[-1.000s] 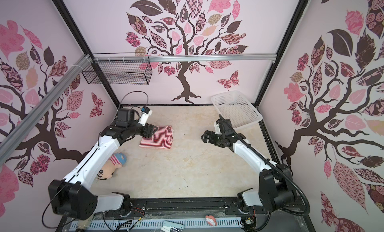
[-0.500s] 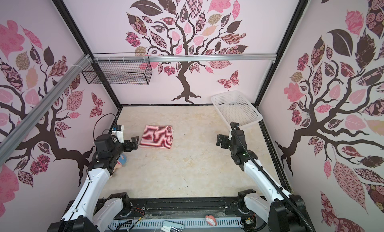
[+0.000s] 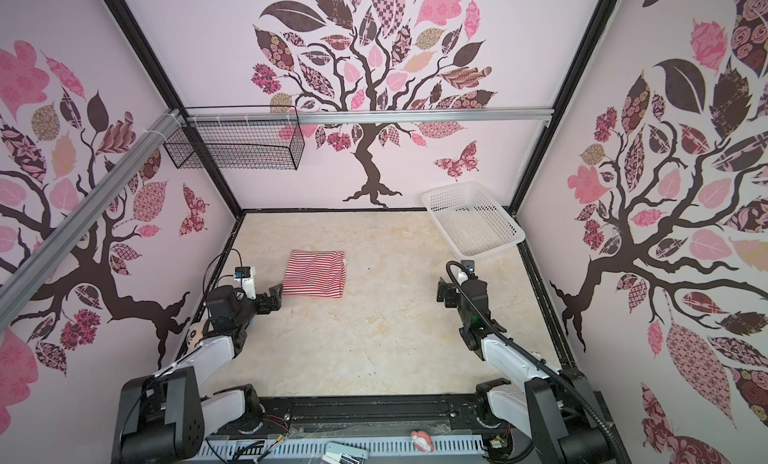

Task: Fold and stack tank tops
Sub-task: Reset both arms

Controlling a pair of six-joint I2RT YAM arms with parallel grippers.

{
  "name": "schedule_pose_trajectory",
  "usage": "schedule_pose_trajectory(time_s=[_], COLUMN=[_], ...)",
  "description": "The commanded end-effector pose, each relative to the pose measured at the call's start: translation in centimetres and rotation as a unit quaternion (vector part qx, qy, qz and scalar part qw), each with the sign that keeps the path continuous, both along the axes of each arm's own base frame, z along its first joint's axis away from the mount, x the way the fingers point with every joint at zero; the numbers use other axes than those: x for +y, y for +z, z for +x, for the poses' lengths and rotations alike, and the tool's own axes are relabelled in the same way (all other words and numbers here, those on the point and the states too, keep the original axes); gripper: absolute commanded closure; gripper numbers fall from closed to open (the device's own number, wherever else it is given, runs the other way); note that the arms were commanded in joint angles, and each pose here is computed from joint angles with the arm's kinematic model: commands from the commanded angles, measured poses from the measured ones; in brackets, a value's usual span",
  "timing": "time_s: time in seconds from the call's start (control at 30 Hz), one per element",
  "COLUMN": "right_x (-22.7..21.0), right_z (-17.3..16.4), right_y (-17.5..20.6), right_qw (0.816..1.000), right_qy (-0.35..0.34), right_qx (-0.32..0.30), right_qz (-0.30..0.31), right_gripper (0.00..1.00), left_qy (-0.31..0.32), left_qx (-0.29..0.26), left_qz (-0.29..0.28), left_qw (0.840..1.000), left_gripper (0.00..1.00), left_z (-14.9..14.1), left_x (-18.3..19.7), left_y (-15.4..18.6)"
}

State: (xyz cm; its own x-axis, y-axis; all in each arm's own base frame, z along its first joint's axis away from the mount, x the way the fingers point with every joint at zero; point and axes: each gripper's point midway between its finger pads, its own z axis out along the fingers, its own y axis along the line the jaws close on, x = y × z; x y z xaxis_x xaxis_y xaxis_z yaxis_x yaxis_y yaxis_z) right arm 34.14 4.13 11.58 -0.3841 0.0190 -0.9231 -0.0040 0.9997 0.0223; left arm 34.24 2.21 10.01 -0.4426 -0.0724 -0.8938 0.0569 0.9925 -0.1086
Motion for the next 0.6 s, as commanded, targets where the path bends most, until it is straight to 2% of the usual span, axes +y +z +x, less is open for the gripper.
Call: schedule_pose_trajectory(time_s=[0.0, 0.17, 0.37, 0.47, 0.57], right_x=[-0.4, -1.2, -1.1, -1.1, -1.4], right_z=[1.4, 1.7, 2.5, 3.0, 3.0], right_y=[1.4, 1.2, 1.8, 2.1, 1.5], right_qw=[0.998, 0.997, 0.994, 0.993, 0.993], right_qy=[0.002, 0.016, 0.029, 0.033, 0.031], right_qx=[-0.053, -0.073, -0.1, -0.11, -0.114], right_qz=[-0.026, 0.016, 0.016, 0.009, 0.006], right_gripper=[0.0, 0.0, 0.0, 0.0, 0.0], left_qy=[-0.01, -0.046, -0.054, -0.053, -0.062], left_qx=[-0.072, -0.088, -0.088, -0.105, -0.137], left_qz=[0.018, 0.007, -0.018, -0.033, -0.023], left_qw=[0.997, 0.995, 0.995, 0.992, 0.988], left_gripper=[0.03, 0.03, 0.03, 0.03, 0.03], left_z=[1.5, 2.2, 3.8, 4.1, 3.9], left_x=[0.1, -1.0, -1.2, -1.4, -2.1], left_y=[3.0, 3.2, 3.2, 3.4, 2.8])
